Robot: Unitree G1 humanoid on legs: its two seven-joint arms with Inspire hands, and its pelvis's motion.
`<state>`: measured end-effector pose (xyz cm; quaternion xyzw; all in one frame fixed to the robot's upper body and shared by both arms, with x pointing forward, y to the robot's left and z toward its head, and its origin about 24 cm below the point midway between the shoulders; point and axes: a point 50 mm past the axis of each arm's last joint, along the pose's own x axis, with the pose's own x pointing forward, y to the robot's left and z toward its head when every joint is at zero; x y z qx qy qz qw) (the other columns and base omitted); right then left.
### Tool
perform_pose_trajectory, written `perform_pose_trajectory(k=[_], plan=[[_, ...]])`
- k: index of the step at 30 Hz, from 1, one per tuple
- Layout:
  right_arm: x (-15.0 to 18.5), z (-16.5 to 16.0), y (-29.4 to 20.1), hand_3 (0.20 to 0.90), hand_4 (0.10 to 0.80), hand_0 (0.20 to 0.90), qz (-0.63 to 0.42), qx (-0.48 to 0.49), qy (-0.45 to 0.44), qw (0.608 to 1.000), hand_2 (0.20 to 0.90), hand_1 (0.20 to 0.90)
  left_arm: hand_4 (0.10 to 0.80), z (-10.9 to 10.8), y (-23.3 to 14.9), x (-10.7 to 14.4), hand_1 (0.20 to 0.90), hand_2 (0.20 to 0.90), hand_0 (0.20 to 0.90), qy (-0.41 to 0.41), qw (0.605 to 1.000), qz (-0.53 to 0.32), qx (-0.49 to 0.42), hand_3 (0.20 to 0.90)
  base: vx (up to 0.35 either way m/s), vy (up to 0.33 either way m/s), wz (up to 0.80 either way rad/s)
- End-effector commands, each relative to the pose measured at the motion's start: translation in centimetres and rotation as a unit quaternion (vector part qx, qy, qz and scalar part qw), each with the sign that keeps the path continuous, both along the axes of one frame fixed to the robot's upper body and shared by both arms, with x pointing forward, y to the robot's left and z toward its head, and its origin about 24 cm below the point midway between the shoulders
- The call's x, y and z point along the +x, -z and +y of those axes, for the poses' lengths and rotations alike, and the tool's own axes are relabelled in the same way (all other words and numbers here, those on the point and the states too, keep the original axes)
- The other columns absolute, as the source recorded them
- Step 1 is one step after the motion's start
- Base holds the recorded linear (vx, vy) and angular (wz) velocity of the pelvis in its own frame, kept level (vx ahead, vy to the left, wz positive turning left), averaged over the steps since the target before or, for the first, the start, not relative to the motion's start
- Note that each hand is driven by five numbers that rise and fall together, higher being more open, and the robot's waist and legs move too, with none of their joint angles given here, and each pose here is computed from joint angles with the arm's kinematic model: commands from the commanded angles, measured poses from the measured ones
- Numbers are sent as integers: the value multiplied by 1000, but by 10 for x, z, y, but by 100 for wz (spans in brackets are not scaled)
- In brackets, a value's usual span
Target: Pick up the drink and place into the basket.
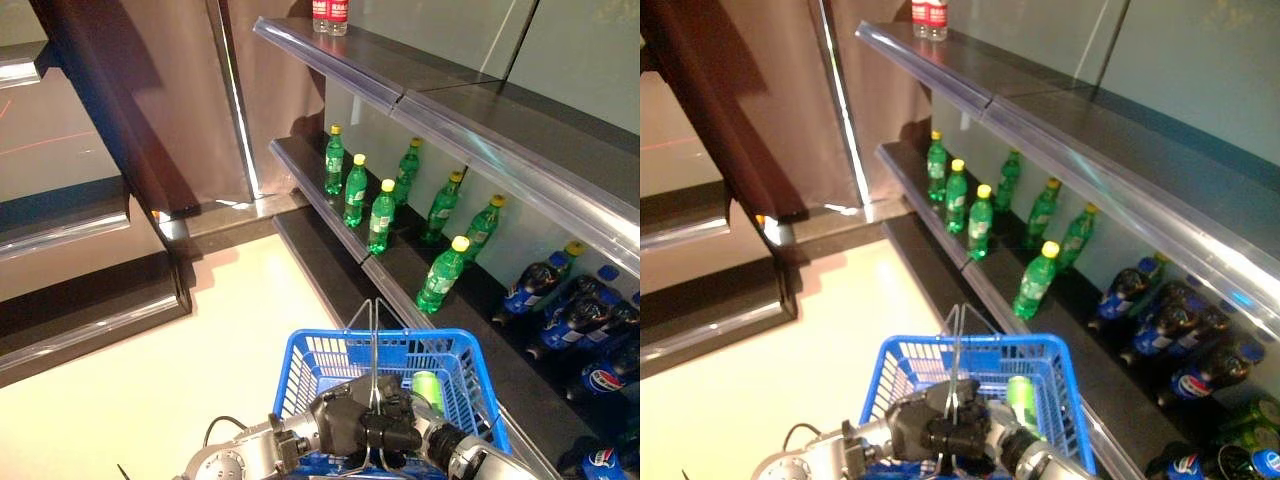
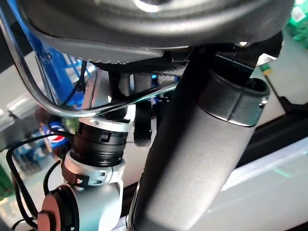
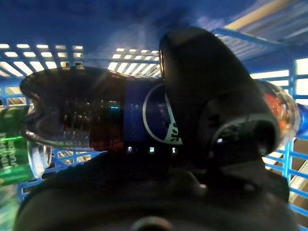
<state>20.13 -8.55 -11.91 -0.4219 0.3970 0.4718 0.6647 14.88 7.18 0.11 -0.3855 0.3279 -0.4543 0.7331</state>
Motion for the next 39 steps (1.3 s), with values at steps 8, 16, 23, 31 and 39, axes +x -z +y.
perform_pose_trajectory(k=[8, 16, 23, 31, 39], plan=[[11, -2, -3, 900, 800, 900, -64, -18, -1, 998, 900, 900, 100, -59, -152, 7, 300, 300, 300, 55, 893, -243, -376, 200, 0, 0, 0], [39, 6, -61, 900, 800, 900, -177, 69, 55, 980, 900, 900, 100, -21, -152, 25, 300, 300, 300, -11, 893, -272, -359, 200, 1, -6, -3], [44, -8, -92, 900, 800, 900, -213, 114, 73, 968, 900, 900, 100, -3, -152, 32, 300, 300, 300, -36, 895, -278, -346, 200, 26, -6, -6], [46, -22, -114, 900, 800, 900, -263, 174, 123, 941, 900, 900, 100, 8, -144, 33, 300, 300, 300, -59, 901, -269, -335, 200, 48, 0, 0], [37, -34, -135, 900, 800, 900, -306, 246, 151, 907, 900, 900, 100, 19, -134, 31, 300, 300, 300, -87, 905, -259, -326, 200, 53, 2, -1]])
